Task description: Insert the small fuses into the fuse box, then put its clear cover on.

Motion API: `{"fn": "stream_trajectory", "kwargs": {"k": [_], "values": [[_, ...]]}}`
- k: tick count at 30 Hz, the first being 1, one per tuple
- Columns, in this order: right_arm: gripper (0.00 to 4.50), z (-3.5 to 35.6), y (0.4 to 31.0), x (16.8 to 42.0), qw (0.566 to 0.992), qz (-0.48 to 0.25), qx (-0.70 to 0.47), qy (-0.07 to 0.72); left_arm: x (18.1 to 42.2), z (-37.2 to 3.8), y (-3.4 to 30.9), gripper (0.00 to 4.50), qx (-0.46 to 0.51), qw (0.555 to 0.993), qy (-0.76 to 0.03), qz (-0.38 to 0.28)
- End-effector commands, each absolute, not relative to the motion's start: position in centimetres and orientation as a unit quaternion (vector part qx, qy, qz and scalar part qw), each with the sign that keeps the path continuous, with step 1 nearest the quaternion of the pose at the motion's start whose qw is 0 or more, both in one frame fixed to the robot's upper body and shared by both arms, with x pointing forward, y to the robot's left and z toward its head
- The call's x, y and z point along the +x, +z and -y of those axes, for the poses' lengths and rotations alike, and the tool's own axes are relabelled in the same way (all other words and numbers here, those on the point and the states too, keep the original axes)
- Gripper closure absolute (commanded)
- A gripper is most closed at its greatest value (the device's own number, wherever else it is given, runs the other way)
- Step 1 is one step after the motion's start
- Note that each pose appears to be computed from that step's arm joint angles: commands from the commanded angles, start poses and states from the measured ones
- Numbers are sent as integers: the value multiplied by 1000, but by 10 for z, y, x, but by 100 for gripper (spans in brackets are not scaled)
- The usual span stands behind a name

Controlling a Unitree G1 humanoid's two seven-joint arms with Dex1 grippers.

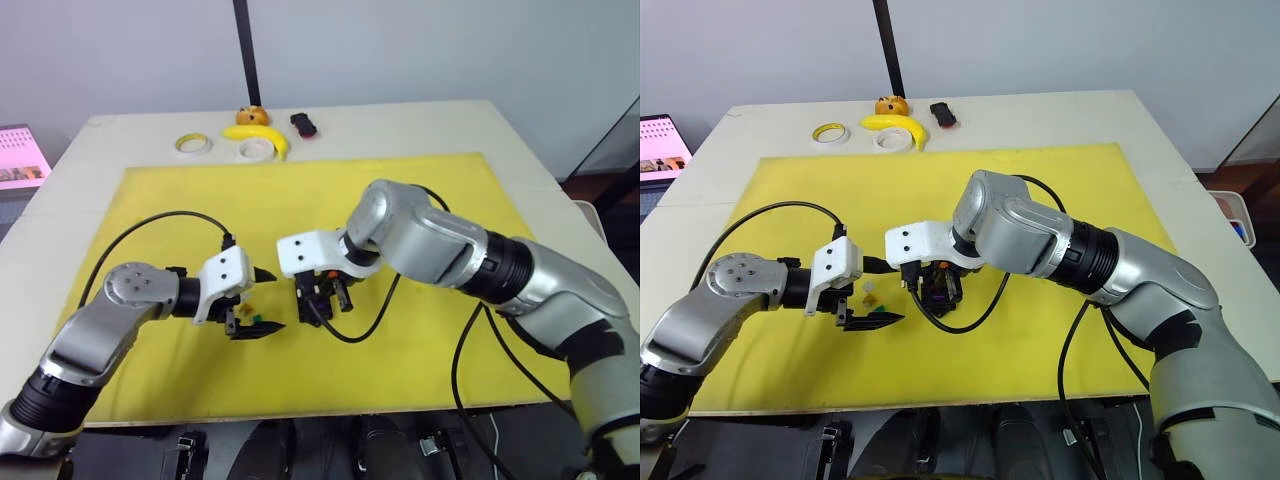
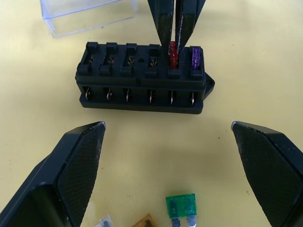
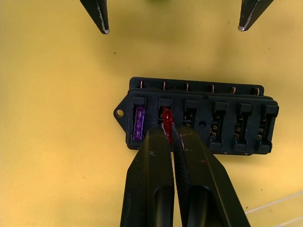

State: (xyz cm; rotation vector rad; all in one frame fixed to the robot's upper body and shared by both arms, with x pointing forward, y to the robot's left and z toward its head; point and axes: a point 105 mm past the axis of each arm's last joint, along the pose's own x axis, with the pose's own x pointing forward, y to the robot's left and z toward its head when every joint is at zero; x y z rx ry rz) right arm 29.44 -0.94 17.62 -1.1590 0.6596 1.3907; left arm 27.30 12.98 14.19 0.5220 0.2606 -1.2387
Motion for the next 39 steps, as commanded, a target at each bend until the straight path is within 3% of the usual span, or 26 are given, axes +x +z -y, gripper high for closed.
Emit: {"fn": "stream_trajectory", "kwargs": {"k": [1,32,35,39], "values": [[449,10,180,298,575,-275,-505,582,272,-127,153,0,250,776,-571,-94],[449,9,175,298,568,-259,-520,583,273,-126,153,0,253,774,-572,-92],[355,9,175,299,570,-256,-523,579,273,-125,153,0,253,774,-572,-91],[355,9,175,300,573,-256,-522,578,274,-125,153,0,254,774,-572,-90]]}}
